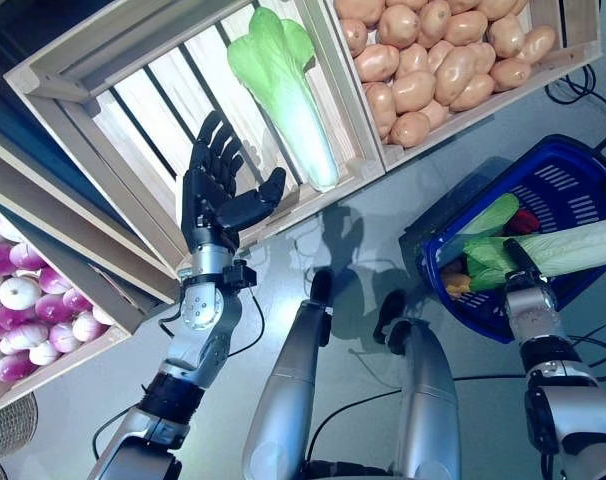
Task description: Put vegetables into the basket
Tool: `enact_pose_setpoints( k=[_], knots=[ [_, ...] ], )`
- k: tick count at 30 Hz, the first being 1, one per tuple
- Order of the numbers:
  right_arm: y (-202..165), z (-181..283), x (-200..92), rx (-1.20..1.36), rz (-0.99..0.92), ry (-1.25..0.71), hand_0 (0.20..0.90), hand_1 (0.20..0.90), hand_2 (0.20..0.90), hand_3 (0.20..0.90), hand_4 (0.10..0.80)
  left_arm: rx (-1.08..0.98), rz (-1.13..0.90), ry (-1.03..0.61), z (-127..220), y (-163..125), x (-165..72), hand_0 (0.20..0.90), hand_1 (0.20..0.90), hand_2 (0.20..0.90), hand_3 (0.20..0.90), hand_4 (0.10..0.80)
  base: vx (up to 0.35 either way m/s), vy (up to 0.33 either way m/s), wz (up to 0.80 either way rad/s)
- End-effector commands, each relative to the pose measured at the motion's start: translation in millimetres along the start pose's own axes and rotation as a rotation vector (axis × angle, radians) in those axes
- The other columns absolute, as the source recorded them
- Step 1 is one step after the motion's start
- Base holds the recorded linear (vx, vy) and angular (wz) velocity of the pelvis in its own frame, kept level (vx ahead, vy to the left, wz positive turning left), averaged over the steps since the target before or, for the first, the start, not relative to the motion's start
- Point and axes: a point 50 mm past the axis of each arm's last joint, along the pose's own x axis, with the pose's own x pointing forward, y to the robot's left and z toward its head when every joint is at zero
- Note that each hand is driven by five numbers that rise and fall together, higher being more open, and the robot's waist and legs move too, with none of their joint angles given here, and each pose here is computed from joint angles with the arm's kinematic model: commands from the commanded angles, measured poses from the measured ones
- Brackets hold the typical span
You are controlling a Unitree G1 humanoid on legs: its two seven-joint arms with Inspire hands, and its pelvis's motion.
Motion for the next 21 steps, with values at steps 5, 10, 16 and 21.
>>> enact_pose_setpoints(
  k=[5,10,16,21],
  knots=[
    [-5,50,2,0.049,-0.043,-0.083,0.900,0.900,0.900,0.900,0.800,-0.104,-0.076,-0.185,42,-9,4,0.900,0.900,0.900,0.900,0.800,0.008,-0.014,0.02],
    [-7,45,4,0.085,-0.019,-0.018,0.900,0.900,0.900,0.900,0.800,-0.187,-0.151,-0.085,32,-14,4,0.900,0.900,0.900,0.900,0.800,0.000,0.000,0.00],
    [-9,38,4,0.115,-0.005,0.002,0.900,0.900,0.900,0.900,0.800,-0.182,-0.254,-0.071,32,-20,0,0.900,0.900,0.900,0.900,0.800,0.000,0.000,0.00],
    [-12,13,2,0.198,0.114,0.066,0.900,0.900,0.900,0.900,0.800,-0.039,-0.317,-0.167,51,-17,4,0.900,0.900,0.900,0.900,0.800,0.010,0.064,-0.01]
  ],
)
